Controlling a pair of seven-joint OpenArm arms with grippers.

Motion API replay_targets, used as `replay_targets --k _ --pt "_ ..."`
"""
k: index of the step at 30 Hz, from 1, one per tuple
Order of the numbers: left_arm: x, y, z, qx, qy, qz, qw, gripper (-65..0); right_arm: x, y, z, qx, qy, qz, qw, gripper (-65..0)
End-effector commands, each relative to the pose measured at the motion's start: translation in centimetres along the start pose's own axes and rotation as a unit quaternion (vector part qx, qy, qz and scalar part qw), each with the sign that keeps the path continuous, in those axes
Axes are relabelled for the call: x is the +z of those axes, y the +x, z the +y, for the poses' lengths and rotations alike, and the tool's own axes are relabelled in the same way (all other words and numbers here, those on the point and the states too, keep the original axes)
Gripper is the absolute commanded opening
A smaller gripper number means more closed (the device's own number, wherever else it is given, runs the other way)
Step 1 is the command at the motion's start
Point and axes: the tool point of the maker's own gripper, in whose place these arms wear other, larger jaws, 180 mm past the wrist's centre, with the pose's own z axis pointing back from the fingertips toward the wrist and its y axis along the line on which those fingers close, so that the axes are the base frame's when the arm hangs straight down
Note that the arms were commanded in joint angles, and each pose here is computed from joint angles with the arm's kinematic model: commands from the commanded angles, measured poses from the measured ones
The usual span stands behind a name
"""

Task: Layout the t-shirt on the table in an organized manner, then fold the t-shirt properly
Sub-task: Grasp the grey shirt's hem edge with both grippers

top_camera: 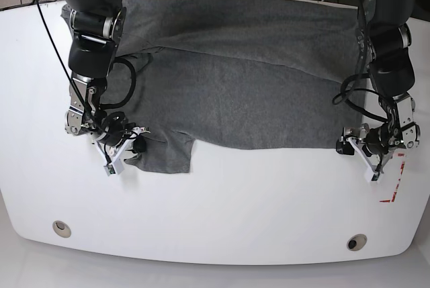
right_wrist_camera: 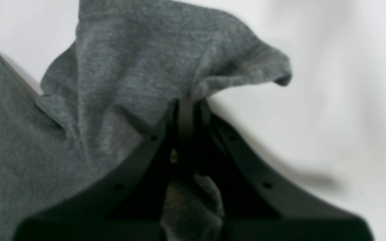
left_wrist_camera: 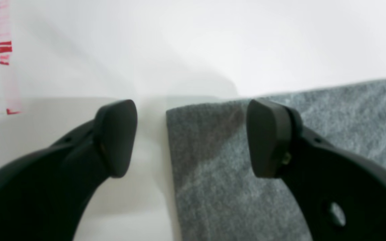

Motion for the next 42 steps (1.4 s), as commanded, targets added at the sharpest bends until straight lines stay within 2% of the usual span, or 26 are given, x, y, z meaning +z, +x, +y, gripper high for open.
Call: replay_targets --k 1,6,13,22,30,35,42 --pt "0.4 -0.4 0.8 -0.004 0.008 0.006 1.0 -16.9 0.5 1.7 -0.6 0.009 -0.007 -0.015 0.9998 -65.0" --pt "0.1 -1.4 0.0 -0.011 -0.007 0.014 1.0 -27.2 0.4 1.7 -0.4 0.008 -0.005 -0.015 0.9998 -65.0" --pt "-0.8 -1.9 -2.5 -0.024 -0.042 0.016 0.999 -48.9 0.4 1.7 -0.4 0.008 -0.005 -0.015 0.9998 -65.0" --pt "-1.5 -1.8 -3.9 -0.022 -0.054 0.008 0.998 -65.0 0.5 1.7 -0.5 0.008 -0.006 -0.015 0.9998 -65.0" --pt "-1.3 -1.0 -3.9 -0.024 -0.053 -0.009 0.998 -65.0 2.1 4.3 -0.5 0.046 -0.023 -0.027 0.9983 -65.0" --pt "0.2 1.8 -3.3 -0.05 -0.033 -0.046 0.997 -65.0 3.4 6.3 -0.4 0.074 -0.038 -0.039 0.9958 -65.0" --pt "1.2 2.4 -3.4 -0.073 -0.018 -0.064 0.995 -65.0 4.1 7.5 -0.5 0.087 -0.046 -0.043 0.9942 -65.0"
